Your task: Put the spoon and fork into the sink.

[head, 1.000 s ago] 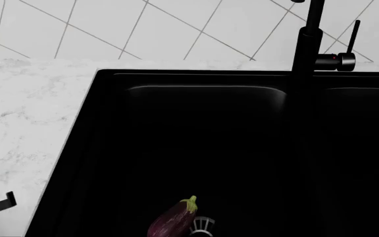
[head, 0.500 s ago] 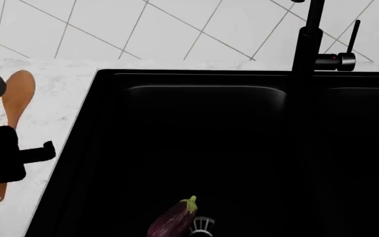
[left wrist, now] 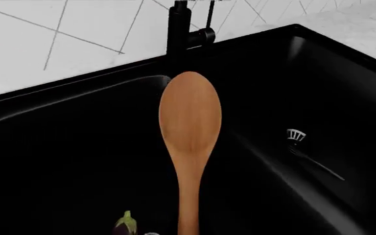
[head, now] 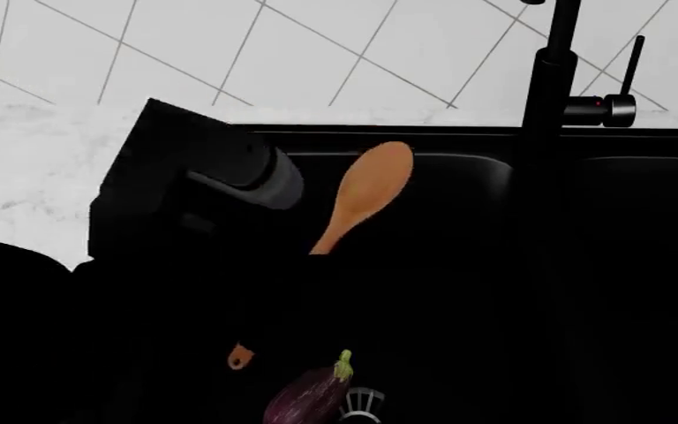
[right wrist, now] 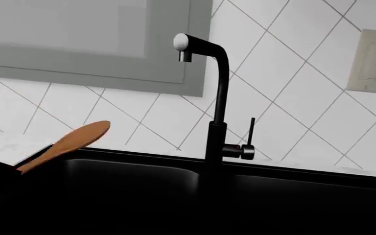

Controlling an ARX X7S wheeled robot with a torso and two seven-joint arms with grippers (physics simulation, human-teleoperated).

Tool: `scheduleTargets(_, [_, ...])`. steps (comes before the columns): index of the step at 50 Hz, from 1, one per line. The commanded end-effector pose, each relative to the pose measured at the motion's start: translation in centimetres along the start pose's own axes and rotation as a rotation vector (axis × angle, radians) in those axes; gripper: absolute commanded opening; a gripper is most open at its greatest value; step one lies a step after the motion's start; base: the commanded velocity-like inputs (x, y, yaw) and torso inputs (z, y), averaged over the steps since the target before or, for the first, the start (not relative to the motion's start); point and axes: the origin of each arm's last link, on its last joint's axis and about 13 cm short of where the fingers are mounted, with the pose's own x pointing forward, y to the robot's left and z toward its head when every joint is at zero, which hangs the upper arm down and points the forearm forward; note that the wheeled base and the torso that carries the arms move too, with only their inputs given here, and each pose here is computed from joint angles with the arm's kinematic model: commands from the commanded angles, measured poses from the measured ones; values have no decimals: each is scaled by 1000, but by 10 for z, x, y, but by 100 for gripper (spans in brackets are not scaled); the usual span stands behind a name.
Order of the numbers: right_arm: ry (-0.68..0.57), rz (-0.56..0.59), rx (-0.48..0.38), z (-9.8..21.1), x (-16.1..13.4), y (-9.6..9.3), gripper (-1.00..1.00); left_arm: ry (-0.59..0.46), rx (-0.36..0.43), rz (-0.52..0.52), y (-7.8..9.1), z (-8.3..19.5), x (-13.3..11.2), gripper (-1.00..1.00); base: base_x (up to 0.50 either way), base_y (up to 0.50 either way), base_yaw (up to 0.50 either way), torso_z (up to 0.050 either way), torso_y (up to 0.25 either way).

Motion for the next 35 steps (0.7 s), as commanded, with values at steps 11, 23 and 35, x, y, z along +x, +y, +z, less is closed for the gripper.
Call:
scheduleTargets(11, [-57, 5, 9, 3, 1, -2, 100, 207, 30, -185, -12, -28, 92, -100, 0, 0, 0, 0, 0])
scheduleTargets(23, [-63, -10, 1, 6, -6, -3, 100, 299, -9, -85, 0, -51, 137, -100, 0, 0, 0, 0, 0])
scheduleTargets(35, [-62, -10, -3, 7, -6, -2, 100, 412, 62, 68, 20, -84, 147, -100, 0, 0, 0, 0, 0])
